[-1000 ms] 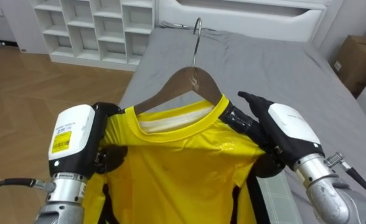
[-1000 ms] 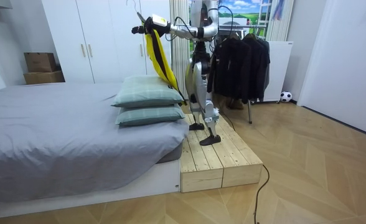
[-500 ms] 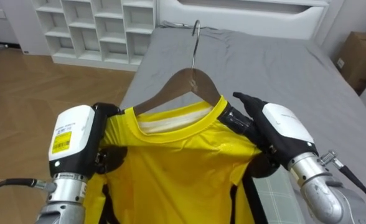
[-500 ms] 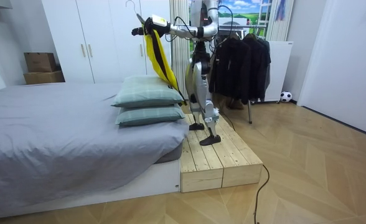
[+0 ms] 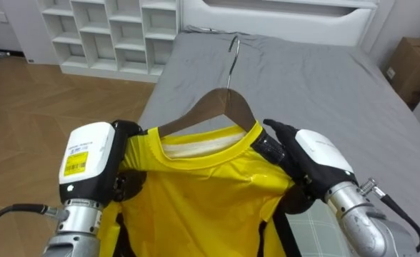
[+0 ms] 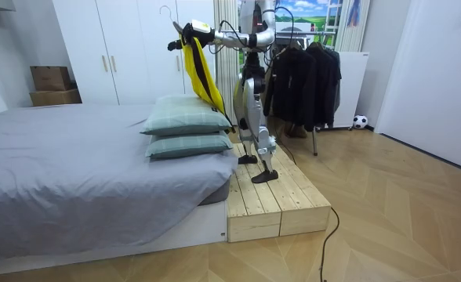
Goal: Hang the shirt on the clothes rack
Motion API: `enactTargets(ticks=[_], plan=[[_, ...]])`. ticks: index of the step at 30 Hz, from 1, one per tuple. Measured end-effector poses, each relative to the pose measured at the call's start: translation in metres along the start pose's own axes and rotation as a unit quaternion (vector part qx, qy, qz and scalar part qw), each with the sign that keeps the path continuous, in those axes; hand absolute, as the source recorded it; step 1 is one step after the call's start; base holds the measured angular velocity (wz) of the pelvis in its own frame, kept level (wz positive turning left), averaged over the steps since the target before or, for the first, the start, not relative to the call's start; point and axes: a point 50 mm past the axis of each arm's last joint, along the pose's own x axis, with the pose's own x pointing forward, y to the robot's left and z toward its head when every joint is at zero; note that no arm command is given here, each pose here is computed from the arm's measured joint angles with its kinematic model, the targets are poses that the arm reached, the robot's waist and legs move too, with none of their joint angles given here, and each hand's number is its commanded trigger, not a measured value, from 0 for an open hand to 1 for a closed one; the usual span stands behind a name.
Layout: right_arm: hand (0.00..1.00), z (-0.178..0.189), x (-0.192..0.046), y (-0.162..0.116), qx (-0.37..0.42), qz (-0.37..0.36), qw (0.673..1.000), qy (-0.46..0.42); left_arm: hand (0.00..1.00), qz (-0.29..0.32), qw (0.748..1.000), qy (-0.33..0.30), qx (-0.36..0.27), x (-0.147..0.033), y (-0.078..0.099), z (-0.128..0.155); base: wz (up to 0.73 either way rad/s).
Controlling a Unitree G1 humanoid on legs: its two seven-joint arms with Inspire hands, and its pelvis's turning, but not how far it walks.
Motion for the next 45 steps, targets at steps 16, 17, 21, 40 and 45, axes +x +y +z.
enactTargets(ticks=[16,17,21,40,45], plan=[[1.00,0.0017,0.0010,0.0066,0.003,0.027,1.000,0.014,1.00,-0.019,1.000,0.009,0.009,-0.0010,-0.0055,0.0012,0.00],[1.00,0.0018,0.0011,0.0067,0.003,0.027,1.000,0.014,1.00,-0.019,1.000,0.009,0.009,-0.0010,-0.0055,0.0012,0.00],[1.00,0.0021,0.0012,0.0069,0.004,0.027,1.000,0.014,1.00,-0.019,1.000,0.009,0.009,-0.0010,-0.0054,0.0011,0.00],[1.00,0.0027,0.0014,0.0075,0.011,0.028,0.999,0.014,1.00,-0.012,1.000,0.016,0.009,-0.0004,-0.0028,-0.0018,0.00],[1.00,0.0025,0.0013,0.0074,0.011,0.029,0.999,0.014,1.00,-0.013,1.000,0.016,0.010,-0.0004,-0.0028,-0.0018,0.00]])
